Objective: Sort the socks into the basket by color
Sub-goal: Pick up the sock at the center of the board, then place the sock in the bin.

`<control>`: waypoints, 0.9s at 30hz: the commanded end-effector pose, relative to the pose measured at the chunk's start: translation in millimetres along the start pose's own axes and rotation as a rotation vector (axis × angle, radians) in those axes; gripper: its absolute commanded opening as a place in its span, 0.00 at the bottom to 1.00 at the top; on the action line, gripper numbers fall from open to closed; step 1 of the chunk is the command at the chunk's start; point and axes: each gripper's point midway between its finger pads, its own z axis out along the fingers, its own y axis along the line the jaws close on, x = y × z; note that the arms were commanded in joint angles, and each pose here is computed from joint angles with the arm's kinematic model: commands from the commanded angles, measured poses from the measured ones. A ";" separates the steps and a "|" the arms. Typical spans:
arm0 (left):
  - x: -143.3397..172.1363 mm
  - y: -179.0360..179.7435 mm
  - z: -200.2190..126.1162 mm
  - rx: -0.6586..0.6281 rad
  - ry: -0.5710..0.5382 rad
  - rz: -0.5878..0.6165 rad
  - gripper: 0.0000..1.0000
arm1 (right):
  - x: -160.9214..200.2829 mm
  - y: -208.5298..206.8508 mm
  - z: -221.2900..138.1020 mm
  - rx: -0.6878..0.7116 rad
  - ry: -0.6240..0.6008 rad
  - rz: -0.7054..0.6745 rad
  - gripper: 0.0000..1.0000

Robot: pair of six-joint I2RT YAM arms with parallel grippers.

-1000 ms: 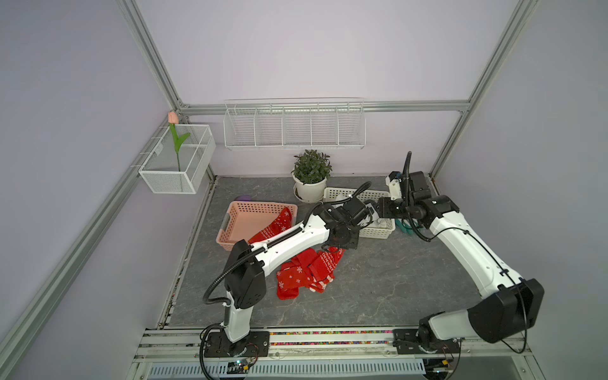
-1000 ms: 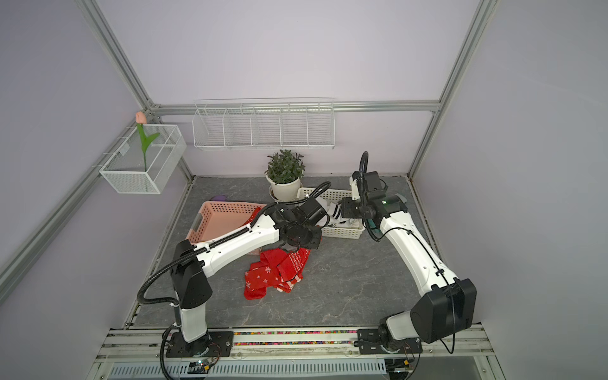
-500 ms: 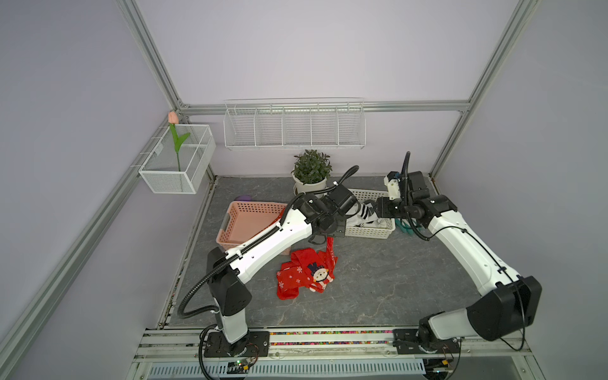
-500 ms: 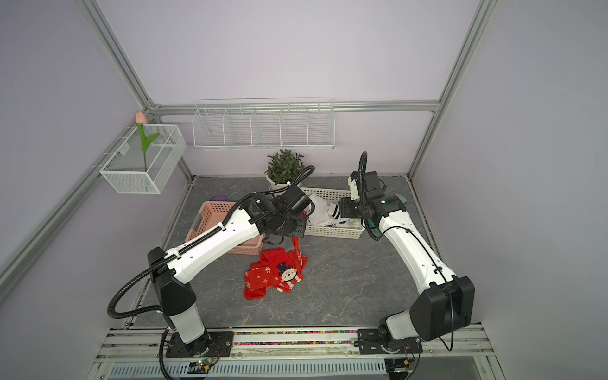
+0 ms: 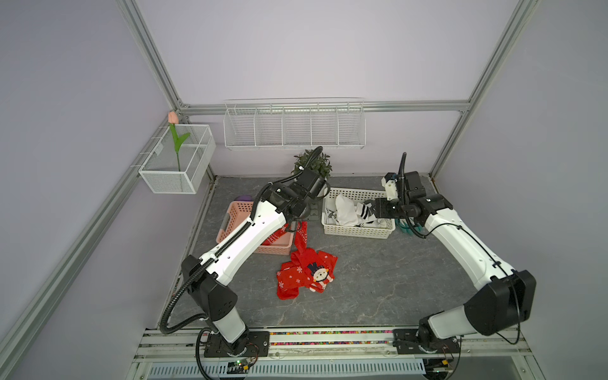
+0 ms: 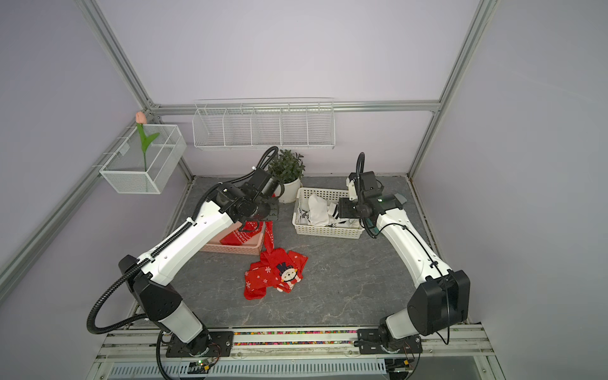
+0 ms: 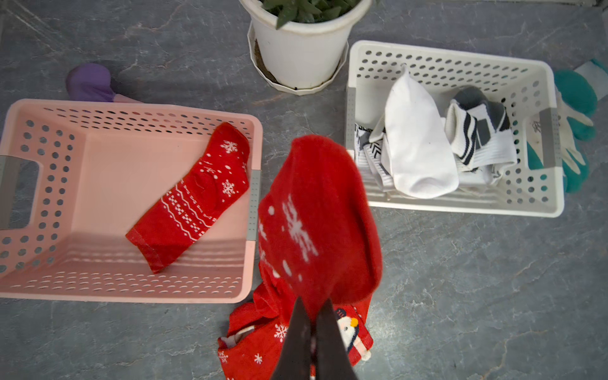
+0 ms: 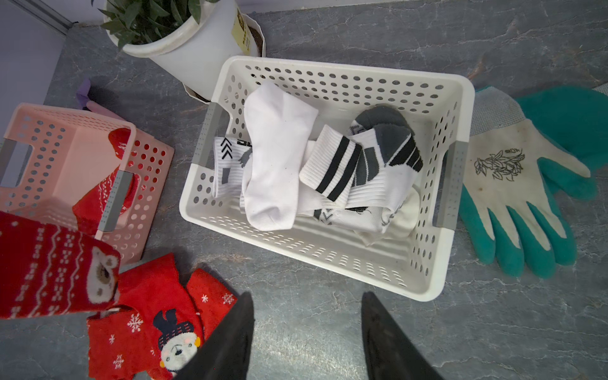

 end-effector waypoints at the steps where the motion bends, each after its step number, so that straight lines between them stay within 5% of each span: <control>1: -4.9 26.6 -6.3 -0.053 -0.009 -0.001 0.00 | -0.7 2.5 4.0 -0.017 0.002 0.003 0.55; 16: -44.3 108.2 -26.4 -0.166 -0.088 -0.092 0.00 | -4.5 9.4 8.4 -0.039 0.009 0.000 0.55; 27: -44.4 183.5 -17.7 -0.308 -0.066 -0.183 0.00 | -2.9 13.9 13.2 -0.055 0.020 0.003 0.55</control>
